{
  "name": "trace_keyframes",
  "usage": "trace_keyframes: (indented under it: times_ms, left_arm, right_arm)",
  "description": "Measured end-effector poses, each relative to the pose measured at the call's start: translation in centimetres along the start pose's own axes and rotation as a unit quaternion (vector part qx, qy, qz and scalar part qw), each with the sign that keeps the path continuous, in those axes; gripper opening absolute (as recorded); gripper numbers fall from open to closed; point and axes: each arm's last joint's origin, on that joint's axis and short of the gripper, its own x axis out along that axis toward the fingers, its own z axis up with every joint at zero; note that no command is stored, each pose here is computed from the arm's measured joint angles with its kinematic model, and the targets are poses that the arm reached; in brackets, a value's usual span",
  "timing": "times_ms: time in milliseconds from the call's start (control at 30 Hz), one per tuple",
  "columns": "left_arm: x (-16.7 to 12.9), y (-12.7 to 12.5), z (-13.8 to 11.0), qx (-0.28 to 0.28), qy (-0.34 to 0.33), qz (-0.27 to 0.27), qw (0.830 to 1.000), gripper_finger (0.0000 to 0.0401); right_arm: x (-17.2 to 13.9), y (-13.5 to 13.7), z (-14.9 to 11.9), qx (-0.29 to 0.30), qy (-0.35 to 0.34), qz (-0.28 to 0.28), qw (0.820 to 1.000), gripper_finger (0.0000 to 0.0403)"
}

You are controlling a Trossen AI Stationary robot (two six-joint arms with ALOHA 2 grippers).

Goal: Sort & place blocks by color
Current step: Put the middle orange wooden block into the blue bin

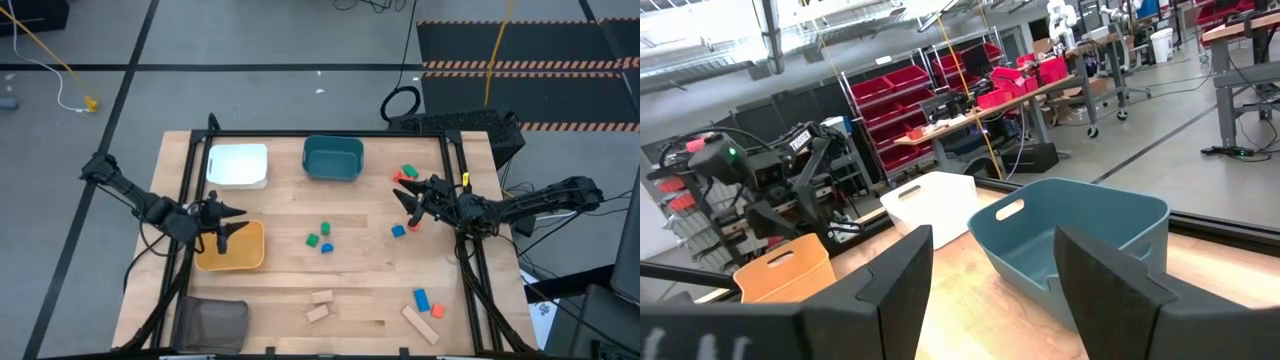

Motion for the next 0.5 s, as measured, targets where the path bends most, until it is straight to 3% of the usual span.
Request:
trace_keyframes:
  times_ms: [300,400,500]
  left_arm:
    - [-0.2,-0.8,2.0,-0.053,-0.079,-0.037,0.995,0.0161]
    - [-0.2,-0.9,2.1,-0.046,-0.080,-0.059,0.994,0.0161]
    - [-0.2,-1.0,2.2,-0.080,-0.080,-0.067,0.991,0.0161]
  right_arm:
    - [0.0,0.0,0.0,-0.001,0.000,0.000,1.000,0.0203]
    - [0.0,0.0,0.0,-0.010,0.000,0.000,1.000,0.0203]
    - [0.0,0.0,0.0,-0.013,0.000,-0.001,1.000,0.0203]
